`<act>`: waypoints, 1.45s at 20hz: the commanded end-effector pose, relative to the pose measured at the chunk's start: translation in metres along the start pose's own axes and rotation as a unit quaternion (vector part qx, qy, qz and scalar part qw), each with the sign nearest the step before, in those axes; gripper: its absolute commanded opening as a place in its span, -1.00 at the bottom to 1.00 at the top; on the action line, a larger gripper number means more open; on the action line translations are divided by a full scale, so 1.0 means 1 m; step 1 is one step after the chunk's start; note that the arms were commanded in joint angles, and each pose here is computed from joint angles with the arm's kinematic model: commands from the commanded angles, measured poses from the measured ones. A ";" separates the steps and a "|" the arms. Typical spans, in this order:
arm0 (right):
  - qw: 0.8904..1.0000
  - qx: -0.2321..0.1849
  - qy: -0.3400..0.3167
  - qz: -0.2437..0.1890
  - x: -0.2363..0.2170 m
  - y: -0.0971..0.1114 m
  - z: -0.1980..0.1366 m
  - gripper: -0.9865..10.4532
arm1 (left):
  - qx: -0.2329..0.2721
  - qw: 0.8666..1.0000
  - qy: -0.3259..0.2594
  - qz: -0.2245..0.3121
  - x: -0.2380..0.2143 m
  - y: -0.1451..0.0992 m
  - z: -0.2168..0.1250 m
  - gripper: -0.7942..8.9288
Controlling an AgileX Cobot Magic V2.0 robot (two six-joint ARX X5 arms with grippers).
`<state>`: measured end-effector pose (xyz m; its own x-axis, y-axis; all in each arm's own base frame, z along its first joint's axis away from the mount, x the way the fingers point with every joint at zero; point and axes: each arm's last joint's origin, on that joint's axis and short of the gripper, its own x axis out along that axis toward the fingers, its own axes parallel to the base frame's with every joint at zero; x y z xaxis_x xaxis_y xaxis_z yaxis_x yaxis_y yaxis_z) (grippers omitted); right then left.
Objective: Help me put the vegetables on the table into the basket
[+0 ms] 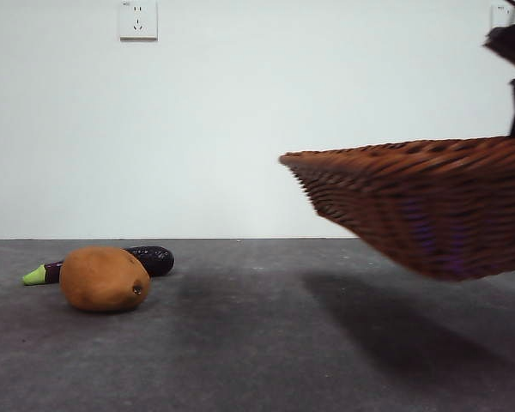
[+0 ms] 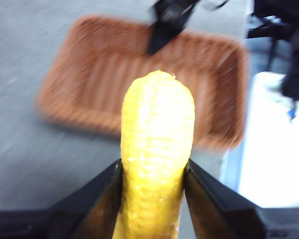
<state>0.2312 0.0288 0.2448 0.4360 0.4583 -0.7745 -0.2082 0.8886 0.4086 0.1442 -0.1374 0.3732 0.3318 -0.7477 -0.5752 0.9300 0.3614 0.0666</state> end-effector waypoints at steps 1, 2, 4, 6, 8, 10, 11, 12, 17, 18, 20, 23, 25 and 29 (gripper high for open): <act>1.000 0.009 0.001 0.005 0.010 0.015 -0.003 -0.85 | -0.009 1.000 -0.008 -0.028 0.024 -0.008 0.010 -0.85; 1.000 0.001 0.003 0.006 0.013 0.022 -0.004 -0.85 | -0.007 1.000 -0.007 -0.029 0.037 -0.011 0.014 -0.85; 1.000 -0.005 -0.001 0.015 0.018 0.034 -0.004 -0.85 | 0.001 0.999 0.012 -0.052 0.067 -0.017 0.017 -0.85; 1.000 -0.008 -0.003 0.021 0.019 0.038 -0.004 -0.85 | -0.003 0.997 0.043 -0.067 0.094 -0.020 0.014 -0.85; 1.000 -0.011 -0.002 0.019 0.020 0.040 -0.005 -0.85 | -0.003 0.996 0.073 -0.055 0.118 -0.019 0.009 -0.85; 1.000 -0.011 -0.003 0.019 0.020 0.040 -0.005 -0.85 | -0.010 0.995 0.075 -0.059 0.134 -0.017 0.008 -0.85; 1.000 -0.011 -0.003 0.019 0.020 0.040 -0.005 -0.85 | -0.016 0.996 0.073 -0.058 0.141 -0.016 0.007 -0.85; 1.000 -0.011 -0.003 0.019 0.020 0.040 -0.005 -0.85 | -0.022 0.996 0.070 -0.057 0.146 -0.015 0.007 -0.85; 1.000 -0.013 -0.010 0.019 0.020 0.041 -0.004 -0.85 | -0.035 0.993 0.084 -0.072 0.171 -0.021 0.003 -0.85; 1.000 -0.014 -0.011 0.019 0.020 0.041 -0.003 -0.85 | -0.035 0.992 0.091 -0.076 0.175 -0.023 0.001 -0.85; 1.000 -0.014 -0.013 0.021 0.020 0.042 -0.003 -0.85 | -0.037 0.990 0.108 -0.082 0.187 -0.026 -0.005 -0.85; 1.000 -0.018 -0.012 0.023 0.021 0.044 -0.003 -0.85 | -0.042 0.987 0.130 -0.087 0.200 -0.027 -0.012 -0.83; 0.999 -0.019 -0.012 0.023 0.021 0.044 -0.003 -0.85 | -0.054 0.986 0.133 -0.086 0.201 -0.027 -0.013 -0.20; 0.999 -0.020 -0.016 0.024 0.021 0.044 -0.003 -0.85 | -0.054 0.986 0.131 -0.086 0.201 -0.027 -0.012 0.38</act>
<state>0.2288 0.0766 0.2451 0.4507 0.4889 -0.7469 -0.2664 0.8722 0.4102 0.1841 -0.2889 0.2502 0.1122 -0.6443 -0.7565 0.9439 0.3071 -0.1216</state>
